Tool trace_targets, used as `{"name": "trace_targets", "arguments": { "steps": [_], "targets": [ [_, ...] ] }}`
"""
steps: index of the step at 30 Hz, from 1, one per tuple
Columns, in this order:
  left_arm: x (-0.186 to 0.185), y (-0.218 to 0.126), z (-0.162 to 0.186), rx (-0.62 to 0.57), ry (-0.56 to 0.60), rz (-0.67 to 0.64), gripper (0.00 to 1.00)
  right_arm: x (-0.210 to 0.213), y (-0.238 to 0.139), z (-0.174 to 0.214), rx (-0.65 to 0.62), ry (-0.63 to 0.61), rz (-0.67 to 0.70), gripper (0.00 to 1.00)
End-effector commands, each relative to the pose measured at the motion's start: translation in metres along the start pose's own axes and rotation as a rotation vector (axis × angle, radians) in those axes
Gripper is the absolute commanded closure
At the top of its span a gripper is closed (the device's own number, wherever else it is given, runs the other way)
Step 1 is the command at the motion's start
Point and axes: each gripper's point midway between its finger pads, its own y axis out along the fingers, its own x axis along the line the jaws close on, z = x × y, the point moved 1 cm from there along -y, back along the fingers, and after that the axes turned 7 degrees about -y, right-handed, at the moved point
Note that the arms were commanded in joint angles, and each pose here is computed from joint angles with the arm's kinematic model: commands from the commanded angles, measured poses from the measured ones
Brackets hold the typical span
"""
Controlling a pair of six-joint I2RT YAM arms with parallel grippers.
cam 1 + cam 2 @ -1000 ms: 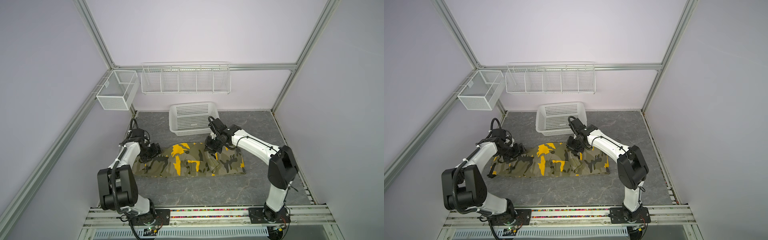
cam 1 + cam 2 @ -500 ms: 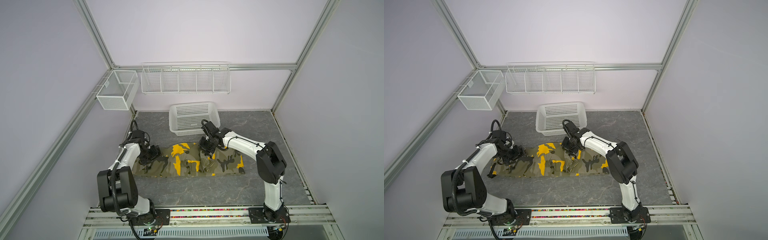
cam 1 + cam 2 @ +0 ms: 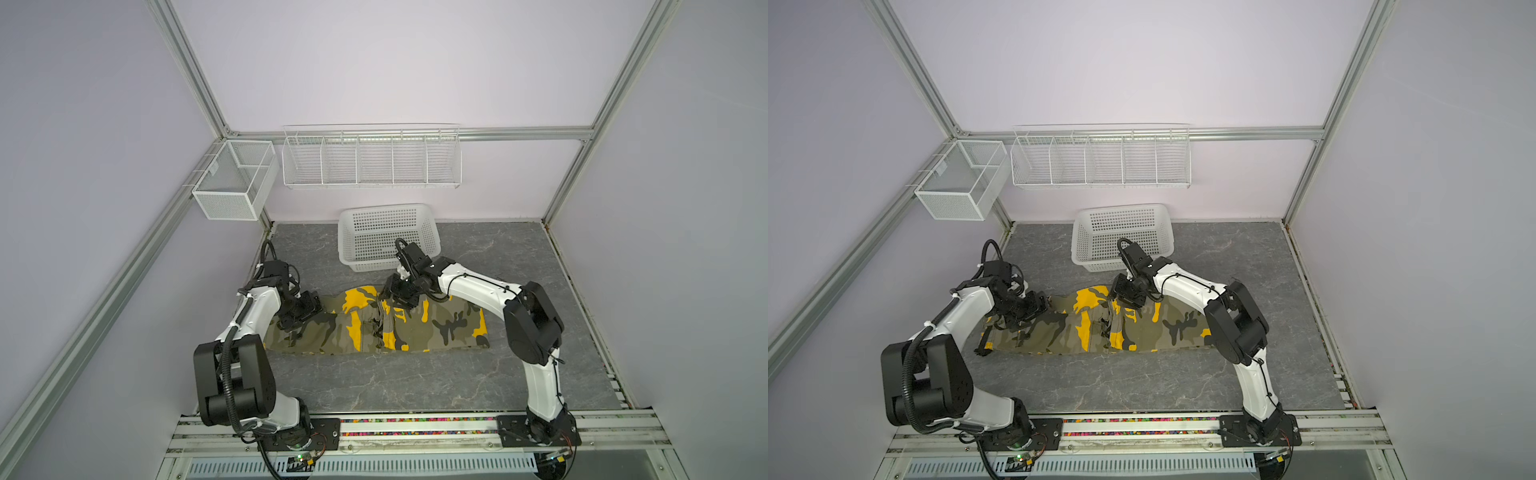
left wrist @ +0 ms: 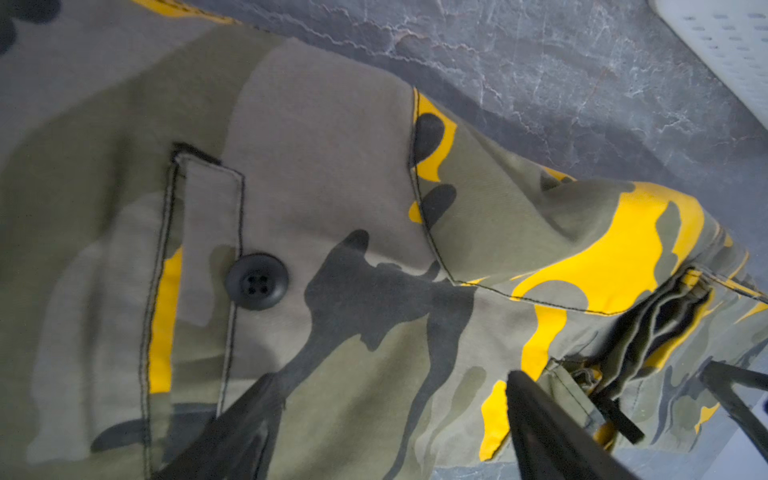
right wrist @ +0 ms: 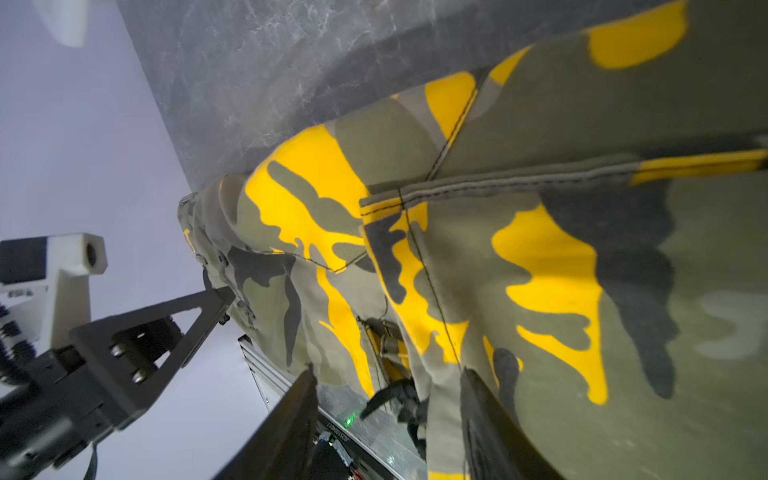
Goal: Fold and stack the trousers
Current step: 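Fold the hem end over toward the left gripper with the right gripper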
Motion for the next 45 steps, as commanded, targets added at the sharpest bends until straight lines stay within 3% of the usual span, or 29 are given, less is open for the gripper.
{"name": "trace_targets", "arguments": {
  "steps": [1,5,8,13,18,23,28,31,34,39,45],
  "targets": [
    [0.0,-0.006,0.006,0.002,0.011,0.005,0.16,-0.011,-0.043,-0.007,-0.054,-0.06,0.051,0.42],
    [-0.004,-0.01,0.011,0.013,0.006,0.027,0.16,-0.047,-0.063,-0.002,-0.056,-0.096,0.146,0.42],
    [-0.008,-0.015,0.016,0.019,0.0,0.055,0.16,-0.083,-0.082,-0.001,-0.066,-0.091,0.191,0.38],
    [-0.017,-0.027,0.023,0.004,0.01,0.109,0.15,-0.138,-0.129,-0.002,-0.068,-0.258,0.314,0.24],
    [-0.017,-0.027,0.025,0.01,0.017,0.113,0.15,-0.207,-0.162,-0.001,-0.043,-0.257,0.367,0.21],
    [-0.021,-0.032,0.022,-0.006,0.014,0.128,0.15,-0.252,-0.162,0.003,-0.023,-0.21,0.335,0.24],
    [-0.022,-0.035,0.023,-0.009,0.014,0.126,0.15,-0.265,-0.141,0.007,0.015,-0.188,0.288,0.27],
    [-0.02,-0.035,0.025,-0.007,0.009,0.119,0.15,-0.269,-0.126,0.009,0.033,-0.165,0.253,0.33],
    [-0.019,-0.035,0.026,-0.004,0.002,0.117,0.15,-0.275,-0.112,0.015,0.074,-0.126,0.224,0.49],
    [-0.016,-0.033,0.03,-0.002,-0.008,0.111,0.15,-0.274,-0.096,0.021,0.092,-0.12,0.175,0.55],
    [-0.015,-0.033,0.032,-0.004,-0.017,0.11,0.15,-0.264,-0.097,0.023,0.101,-0.143,0.131,0.81]
  ]
}}
